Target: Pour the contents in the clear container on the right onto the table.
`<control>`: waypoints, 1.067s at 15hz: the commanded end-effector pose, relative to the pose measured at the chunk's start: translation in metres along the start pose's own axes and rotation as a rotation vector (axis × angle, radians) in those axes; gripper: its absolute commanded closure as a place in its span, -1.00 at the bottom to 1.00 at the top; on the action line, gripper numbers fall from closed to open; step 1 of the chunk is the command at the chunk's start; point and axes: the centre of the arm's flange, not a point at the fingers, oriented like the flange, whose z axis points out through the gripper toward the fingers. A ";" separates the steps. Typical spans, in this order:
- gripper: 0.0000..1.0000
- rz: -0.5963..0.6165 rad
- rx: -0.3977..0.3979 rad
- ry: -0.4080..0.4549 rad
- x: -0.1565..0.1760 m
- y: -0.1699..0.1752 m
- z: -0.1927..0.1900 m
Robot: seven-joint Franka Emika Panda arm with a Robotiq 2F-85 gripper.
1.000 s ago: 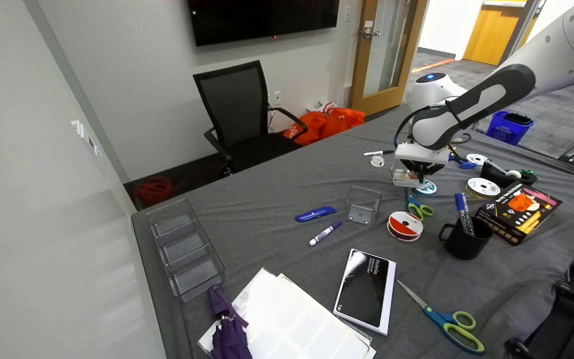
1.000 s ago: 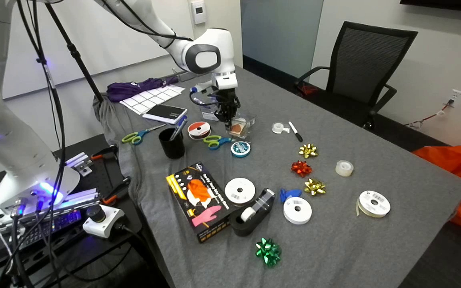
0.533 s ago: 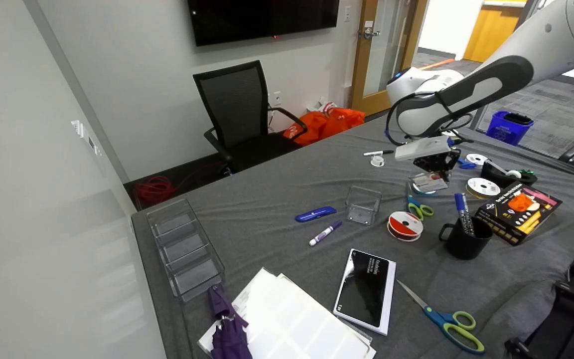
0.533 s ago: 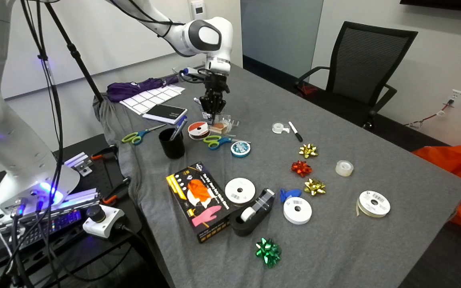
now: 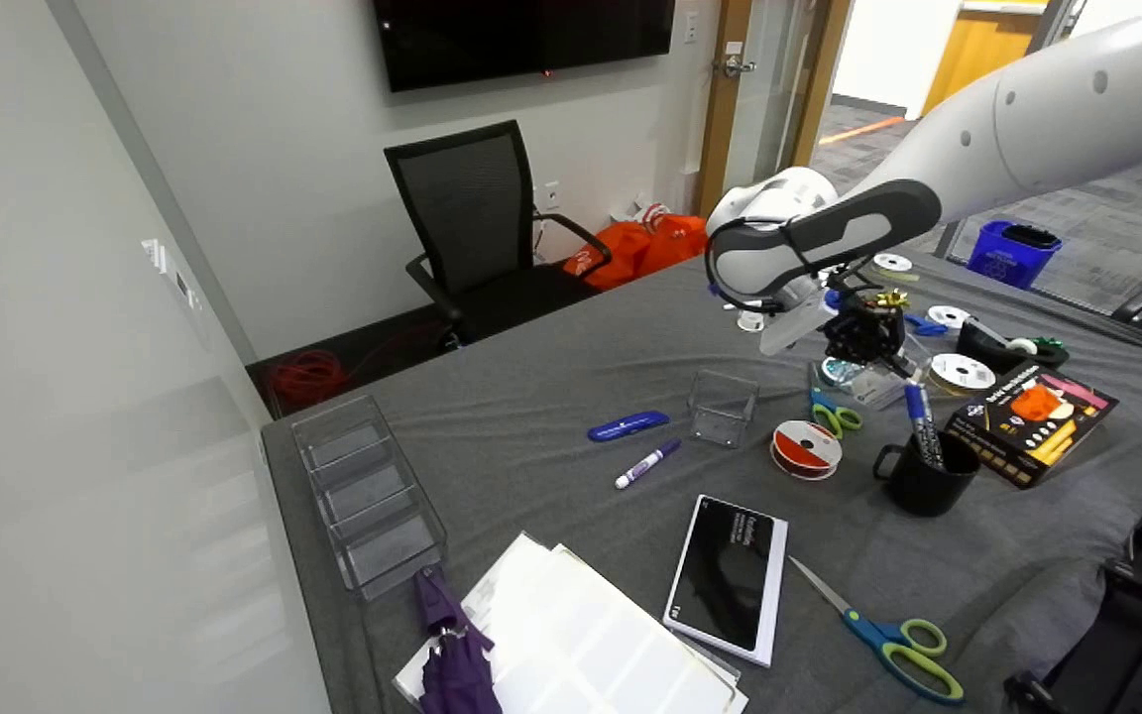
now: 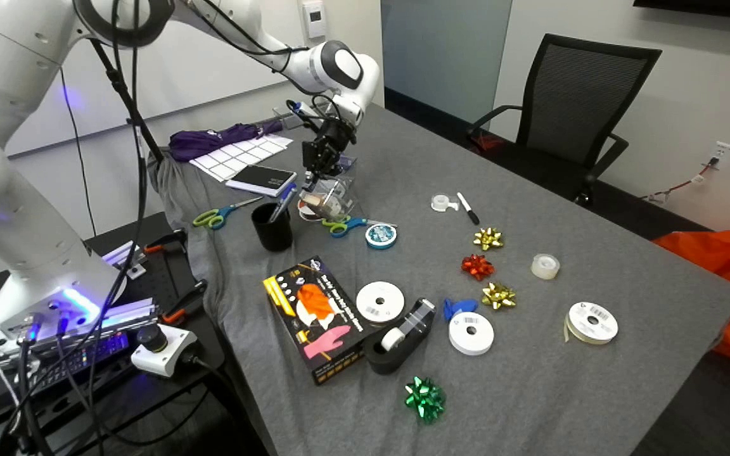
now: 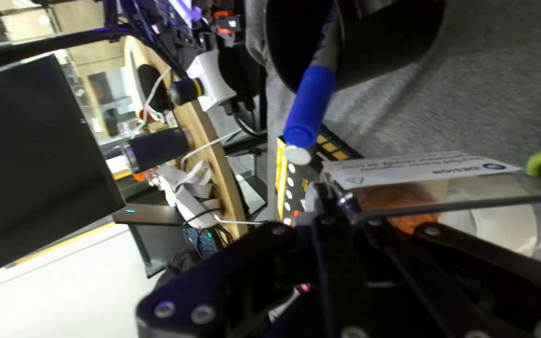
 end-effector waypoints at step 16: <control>0.98 0.022 -0.286 -0.127 0.045 -0.060 -0.003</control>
